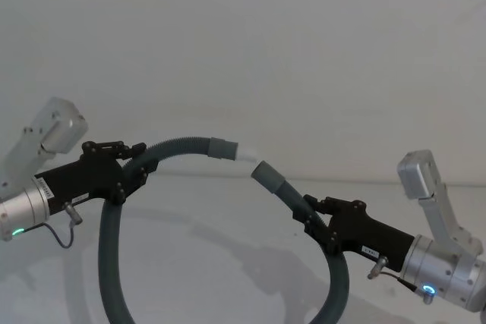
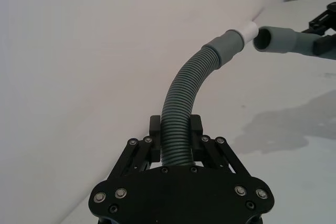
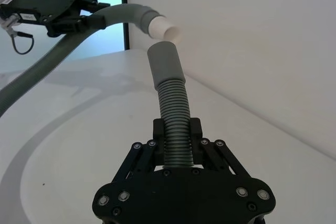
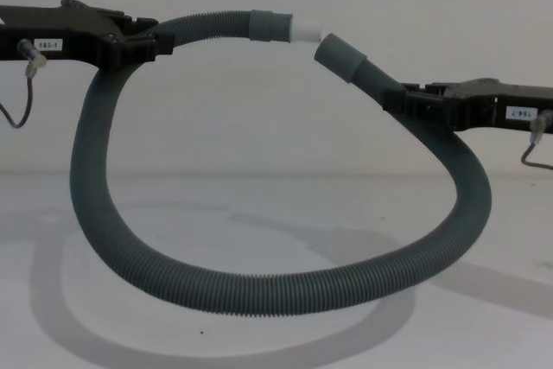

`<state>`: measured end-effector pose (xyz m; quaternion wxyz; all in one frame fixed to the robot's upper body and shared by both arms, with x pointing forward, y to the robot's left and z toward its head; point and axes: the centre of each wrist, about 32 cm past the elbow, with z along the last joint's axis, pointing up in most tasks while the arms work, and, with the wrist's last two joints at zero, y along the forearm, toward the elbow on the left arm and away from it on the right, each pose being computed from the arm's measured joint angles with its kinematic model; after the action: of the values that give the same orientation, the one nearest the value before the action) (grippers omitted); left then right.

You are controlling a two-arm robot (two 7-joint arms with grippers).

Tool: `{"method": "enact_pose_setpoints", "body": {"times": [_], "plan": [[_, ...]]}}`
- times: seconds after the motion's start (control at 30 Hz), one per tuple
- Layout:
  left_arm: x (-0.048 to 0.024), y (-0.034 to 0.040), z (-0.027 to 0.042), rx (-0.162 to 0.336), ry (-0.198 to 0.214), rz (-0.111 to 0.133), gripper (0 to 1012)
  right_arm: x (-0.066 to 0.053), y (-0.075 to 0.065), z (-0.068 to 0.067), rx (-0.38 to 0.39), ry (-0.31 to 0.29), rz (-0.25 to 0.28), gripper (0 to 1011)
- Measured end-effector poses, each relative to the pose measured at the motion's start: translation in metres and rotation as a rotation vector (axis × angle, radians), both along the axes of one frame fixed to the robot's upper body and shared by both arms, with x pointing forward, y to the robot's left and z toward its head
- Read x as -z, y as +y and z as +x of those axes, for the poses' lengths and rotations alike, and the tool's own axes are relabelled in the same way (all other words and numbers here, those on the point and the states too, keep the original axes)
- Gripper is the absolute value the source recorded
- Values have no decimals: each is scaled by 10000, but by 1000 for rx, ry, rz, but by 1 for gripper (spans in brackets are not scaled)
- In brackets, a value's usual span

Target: Use both hands to pick up one end of the pipe from the table, align the ends, and insert them.

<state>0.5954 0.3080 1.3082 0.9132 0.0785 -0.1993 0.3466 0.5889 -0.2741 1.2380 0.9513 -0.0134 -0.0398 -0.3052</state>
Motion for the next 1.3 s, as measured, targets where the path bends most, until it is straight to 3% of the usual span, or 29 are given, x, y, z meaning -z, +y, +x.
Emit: {"method": "enact_pose_setpoints", "body": {"times": [0.33,0.57,1.3], "plan": [[-27,9,-119,5,8,15,288,-34,-21,-8,12,1,-1,255],[-41,22,-162,2,9,20,288,-47,-37,-6,16,1,-4,253],[-112,41,-136,3,7,44,288,-73,-105,-12,-11,-24,-24,255]]}}
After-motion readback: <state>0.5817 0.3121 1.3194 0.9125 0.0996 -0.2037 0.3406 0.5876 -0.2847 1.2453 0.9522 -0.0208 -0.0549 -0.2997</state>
